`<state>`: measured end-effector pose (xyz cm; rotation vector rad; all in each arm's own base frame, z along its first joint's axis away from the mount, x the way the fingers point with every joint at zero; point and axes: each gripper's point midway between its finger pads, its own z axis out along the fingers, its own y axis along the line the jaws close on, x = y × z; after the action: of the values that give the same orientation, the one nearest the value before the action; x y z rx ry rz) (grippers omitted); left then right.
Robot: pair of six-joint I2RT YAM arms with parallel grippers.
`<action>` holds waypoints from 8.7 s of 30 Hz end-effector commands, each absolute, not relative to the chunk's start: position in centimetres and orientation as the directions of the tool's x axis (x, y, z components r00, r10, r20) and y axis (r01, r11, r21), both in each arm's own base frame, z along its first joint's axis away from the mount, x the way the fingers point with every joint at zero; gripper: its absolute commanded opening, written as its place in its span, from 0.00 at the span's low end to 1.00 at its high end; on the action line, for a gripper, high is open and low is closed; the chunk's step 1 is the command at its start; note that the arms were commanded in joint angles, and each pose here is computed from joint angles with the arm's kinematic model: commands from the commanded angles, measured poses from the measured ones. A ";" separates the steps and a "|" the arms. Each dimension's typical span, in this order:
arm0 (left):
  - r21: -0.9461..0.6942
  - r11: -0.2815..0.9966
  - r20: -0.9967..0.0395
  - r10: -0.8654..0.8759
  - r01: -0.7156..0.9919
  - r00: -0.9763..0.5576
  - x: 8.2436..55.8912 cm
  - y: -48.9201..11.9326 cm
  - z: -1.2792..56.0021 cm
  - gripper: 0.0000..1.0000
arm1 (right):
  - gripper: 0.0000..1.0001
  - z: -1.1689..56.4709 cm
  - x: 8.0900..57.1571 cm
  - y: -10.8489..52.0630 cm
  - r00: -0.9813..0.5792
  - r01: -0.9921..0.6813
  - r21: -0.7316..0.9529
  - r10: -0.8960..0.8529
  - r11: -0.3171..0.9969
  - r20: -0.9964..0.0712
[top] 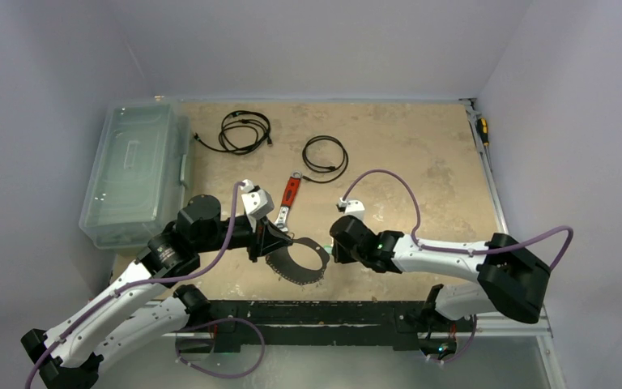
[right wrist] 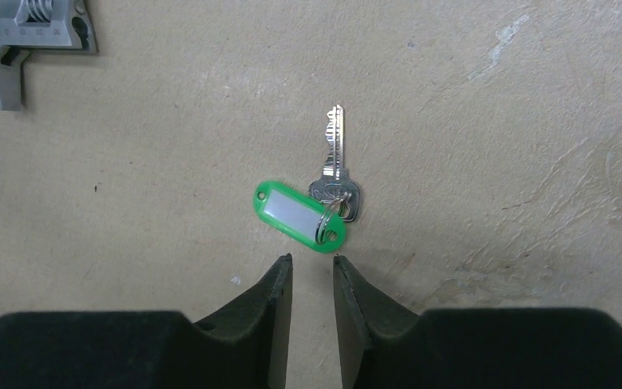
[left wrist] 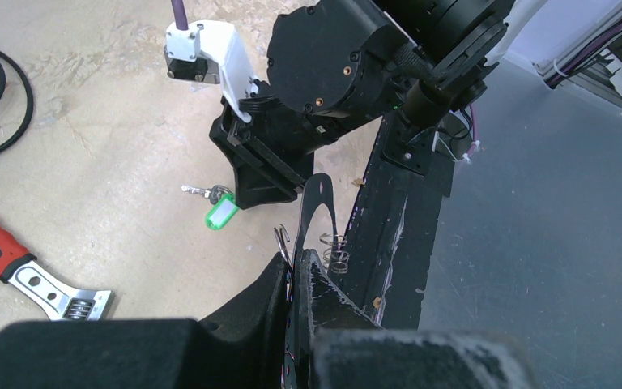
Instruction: Put the keys on the keyring
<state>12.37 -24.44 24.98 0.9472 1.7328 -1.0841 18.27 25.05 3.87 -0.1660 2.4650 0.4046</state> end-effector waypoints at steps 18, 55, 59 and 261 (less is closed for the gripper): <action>-0.240 0.306 -0.953 0.108 0.921 -0.284 12.6 -24.8 26.9 0.00 | 0.02 4.1 19.9 25.3 -0.753 -0.175 0.220 0.013 0.960 -0.658; -0.247 0.300 -0.950 0.113 0.922 -0.291 12.6 -25.0 26.7 0.00 | 0.17 3.6 19.9 23.6 -0.748 -0.153 0.161 -0.008 0.975 -0.664; -0.247 0.300 -0.950 0.114 0.921 -0.291 12.6 -25.1 26.7 0.00 | 0.11 3.6 19.9 23.5 -0.746 -0.155 0.158 -0.011 0.975 -0.665; -0.156 0.180 -0.983 0.068 0.971 -0.171 11.8 -26.2 27.5 0.00 | 0.00 27.9 14.1 31.9 -0.445 -0.825 0.357 -0.114 0.438 -0.888</action>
<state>11.97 -26.04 25.16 1.0679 1.5684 -1.1406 13.47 32.16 27.28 -0.8353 1.8231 1.0961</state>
